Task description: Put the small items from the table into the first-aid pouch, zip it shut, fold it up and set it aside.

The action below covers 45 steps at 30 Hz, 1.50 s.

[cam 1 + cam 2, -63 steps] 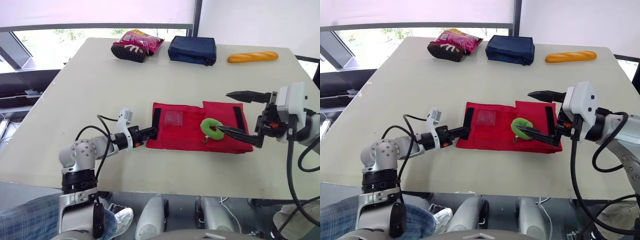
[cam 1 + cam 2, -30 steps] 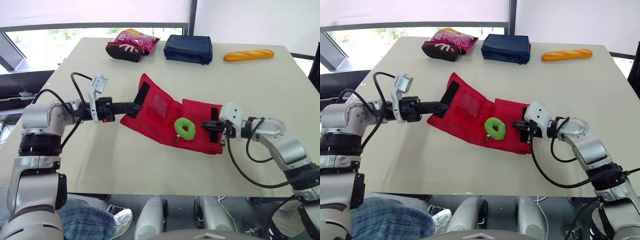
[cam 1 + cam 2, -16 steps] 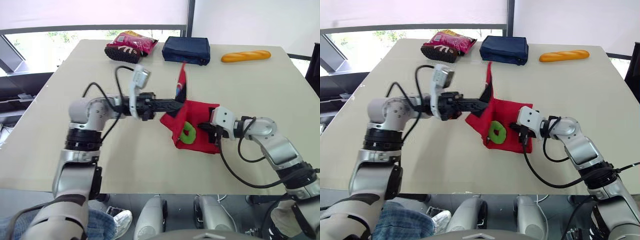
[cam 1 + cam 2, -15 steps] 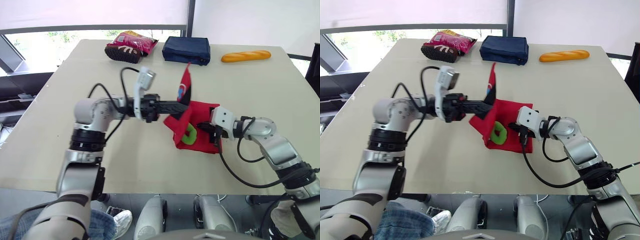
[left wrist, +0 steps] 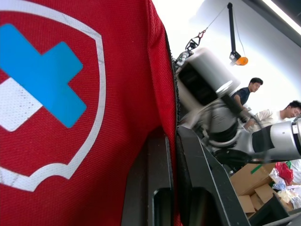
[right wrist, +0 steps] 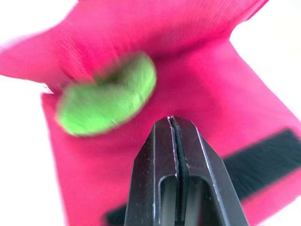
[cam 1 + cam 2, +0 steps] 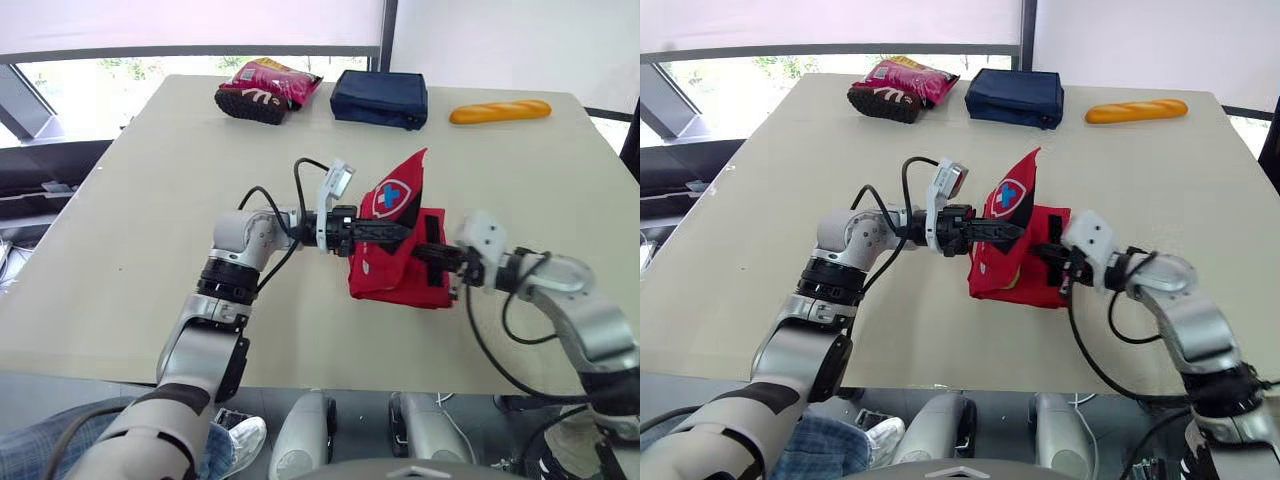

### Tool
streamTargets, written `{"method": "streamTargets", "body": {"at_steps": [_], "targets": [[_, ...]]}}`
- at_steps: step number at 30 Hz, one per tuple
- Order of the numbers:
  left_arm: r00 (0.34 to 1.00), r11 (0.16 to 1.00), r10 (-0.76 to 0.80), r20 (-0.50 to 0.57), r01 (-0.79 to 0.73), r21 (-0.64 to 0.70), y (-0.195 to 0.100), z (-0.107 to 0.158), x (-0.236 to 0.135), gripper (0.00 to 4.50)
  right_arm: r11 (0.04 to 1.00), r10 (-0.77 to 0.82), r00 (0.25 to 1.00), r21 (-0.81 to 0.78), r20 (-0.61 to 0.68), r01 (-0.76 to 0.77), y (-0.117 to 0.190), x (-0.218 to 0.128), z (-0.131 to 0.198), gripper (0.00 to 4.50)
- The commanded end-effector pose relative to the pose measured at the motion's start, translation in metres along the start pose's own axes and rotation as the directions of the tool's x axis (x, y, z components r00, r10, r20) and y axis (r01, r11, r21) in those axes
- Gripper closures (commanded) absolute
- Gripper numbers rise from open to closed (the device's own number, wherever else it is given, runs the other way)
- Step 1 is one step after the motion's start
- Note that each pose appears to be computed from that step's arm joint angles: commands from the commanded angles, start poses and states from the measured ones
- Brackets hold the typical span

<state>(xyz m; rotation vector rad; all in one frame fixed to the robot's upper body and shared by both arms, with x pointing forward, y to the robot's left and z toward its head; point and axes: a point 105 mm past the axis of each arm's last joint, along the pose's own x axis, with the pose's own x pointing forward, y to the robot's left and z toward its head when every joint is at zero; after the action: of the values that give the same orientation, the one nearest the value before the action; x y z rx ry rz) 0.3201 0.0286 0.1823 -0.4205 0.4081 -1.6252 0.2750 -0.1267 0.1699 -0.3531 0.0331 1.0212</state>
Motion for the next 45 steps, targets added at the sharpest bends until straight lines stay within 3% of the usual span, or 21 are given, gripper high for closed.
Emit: {"method": "streamTargets", "body": {"at_steps": [1, 5, 6, 9, 14, 15, 16, 18, 25, 26, 45], "targets": [[0.999, 0.999, -0.035, -0.01, 0.035, 0.021, -0.003, 0.001, 0.009, 4.5, 0.998, -0.028, 0.999, -0.046, 0.038, 0.03, 0.003, -0.034, 0.023, 4.45], [0.999, 1.0, -0.024, -0.037, 0.025, 0.004, 0.004, -0.008, 0.017, 4.5, 0.99, -0.136, 0.991, -0.036, 0.017, 0.136, 0.0, -0.079, 0.036, 4.45], [0.999, 1.0, -0.009, -0.031, 0.009, -0.011, 0.007, -0.008, 0.019, 4.5, 0.988, -0.153, 0.988, -0.034, 0.014, 0.153, 0.001, -0.085, 0.038, 4.23], [0.997, 0.998, 0.053, -0.049, -0.054, -0.024, 0.021, -0.016, 0.025, 4.5, 0.976, -0.212, 0.977, -0.043, -0.008, 0.212, 0.006, -0.105, 0.044, 3.19], [0.991, 0.992, 0.116, -0.061, -0.119, -0.048, 0.037, -0.022, 0.033, 4.5, 0.963, -0.271, 0.962, -0.009, -0.042, 0.27, 0.013, -0.121, 0.033, 0.66], [0.991, 0.991, 0.121, -0.062, -0.124, -0.048, 0.039, -0.023, 0.035, 4.5, 0.96, -0.281, 0.959, -0.008, -0.049, 0.281, 0.012, -0.122, 0.03, 0.37], [0.991, 0.991, 0.122, -0.063, -0.125, -0.047, 0.041, -0.023, 0.037, 4.16, 0.958, -0.286, 0.956, -0.009, -0.059, 0.286, 0.012, -0.124, 0.027, 0.0], [0.99, 0.991, 0.122, -0.068, -0.126, -0.047, 0.043, -0.024, 0.041, 3.53, 0.958, -0.287, 0.952, -0.026, -0.104, 0.286, 0.012, -0.127, 0.018, 0.0], [0.987, 0.987, 0.147, -0.059, -0.15, -0.049, 0.05, -0.025, 0.048, 0.24, 0.955, -0.297, 0.943, -0.058, -0.151, 0.291, 0.014, -0.136, 0.01, 0.0], [0.989, 0.988, 0.138, -0.057, -0.141, -0.055, 0.049, -0.026, 0.049, 0.06, 0.953, -0.301, 0.942, -0.063, -0.15, 0.295, 0.013, -0.137, 0.01, 0.0], [0.997, 0.993, -0.054, -0.045, 0.049, -0.108, 0.026, -0.046, 0.055, 0.06, 0.947, -0.32, 0.944, -0.066, -0.081, 0.315, 0.001, -0.135, 0.023, 0.0]]}}
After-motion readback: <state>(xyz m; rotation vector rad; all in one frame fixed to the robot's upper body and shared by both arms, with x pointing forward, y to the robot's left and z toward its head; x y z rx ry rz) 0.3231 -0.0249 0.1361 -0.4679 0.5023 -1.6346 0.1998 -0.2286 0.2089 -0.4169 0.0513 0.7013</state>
